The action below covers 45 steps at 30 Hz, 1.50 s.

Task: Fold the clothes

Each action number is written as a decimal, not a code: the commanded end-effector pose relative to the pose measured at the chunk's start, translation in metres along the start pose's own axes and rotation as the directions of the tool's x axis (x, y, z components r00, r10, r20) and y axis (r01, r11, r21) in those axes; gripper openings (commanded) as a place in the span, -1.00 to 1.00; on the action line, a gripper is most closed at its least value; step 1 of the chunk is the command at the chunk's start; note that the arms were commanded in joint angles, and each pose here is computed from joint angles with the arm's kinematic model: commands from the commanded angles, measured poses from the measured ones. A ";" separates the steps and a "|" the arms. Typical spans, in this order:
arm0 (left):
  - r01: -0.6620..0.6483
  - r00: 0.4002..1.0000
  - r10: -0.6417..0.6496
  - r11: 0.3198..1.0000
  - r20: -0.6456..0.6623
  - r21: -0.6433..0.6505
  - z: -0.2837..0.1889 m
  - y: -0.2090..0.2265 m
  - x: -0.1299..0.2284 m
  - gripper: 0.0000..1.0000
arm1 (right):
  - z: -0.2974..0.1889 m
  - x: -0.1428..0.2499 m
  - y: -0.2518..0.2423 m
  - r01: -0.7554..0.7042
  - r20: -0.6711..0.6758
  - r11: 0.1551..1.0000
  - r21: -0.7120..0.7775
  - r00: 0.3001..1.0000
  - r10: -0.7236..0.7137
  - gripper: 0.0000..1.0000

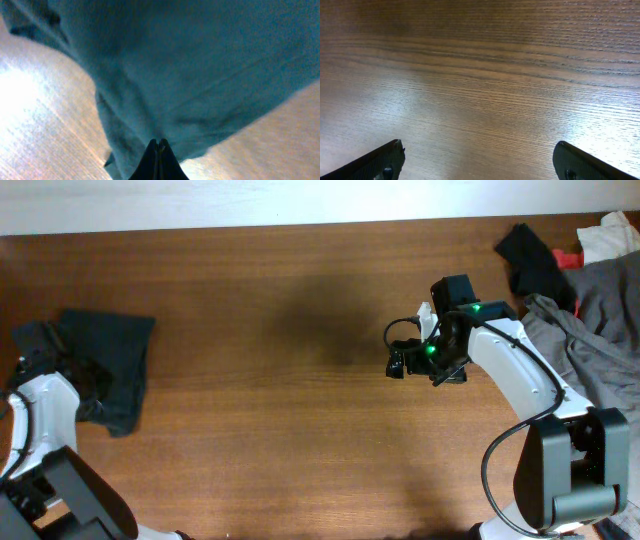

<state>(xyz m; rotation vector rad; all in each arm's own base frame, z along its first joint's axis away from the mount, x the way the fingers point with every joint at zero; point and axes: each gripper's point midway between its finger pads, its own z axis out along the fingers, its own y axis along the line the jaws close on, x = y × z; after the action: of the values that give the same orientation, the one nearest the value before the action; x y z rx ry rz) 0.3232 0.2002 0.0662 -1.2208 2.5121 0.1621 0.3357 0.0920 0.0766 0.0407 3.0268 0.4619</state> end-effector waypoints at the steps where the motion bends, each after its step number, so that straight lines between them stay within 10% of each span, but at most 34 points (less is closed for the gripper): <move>1: 0.032 0.999 -0.033 0.996 -0.011 -0.084 0.016 0.016 0.006 -1.00 | -0.009 -0.006 0.000 0.013 0.035 1.000 0.007 0.999 -0.013 0.98; 17: 0.004 0.988 -0.024 0.992 -0.151 -0.128 0.080 0.020 0.037 -1.00 | -0.009 -0.006 0.000 0.013 0.034 1.000 0.007 0.999 -0.013 0.97; 30: 0.043 0.991 -0.024 0.989 -0.131 0.140 0.094 -0.033 0.026 -0.99 | -0.009 -0.006 0.000 0.013 0.035 1.000 0.007 0.999 -0.013 0.98; 45: 0.012 0.996 0.003 0.987 -0.092 0.161 0.077 -0.050 0.011 -0.99 | -0.009 -0.006 0.000 0.013 0.034 1.000 0.007 0.999 -0.013 0.97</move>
<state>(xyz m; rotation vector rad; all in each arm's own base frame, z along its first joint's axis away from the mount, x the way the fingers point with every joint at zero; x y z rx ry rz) 0.3766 0.1955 0.0051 -1.1864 2.4876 -0.0195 0.3356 0.0920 0.0766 0.0402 3.0271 0.4618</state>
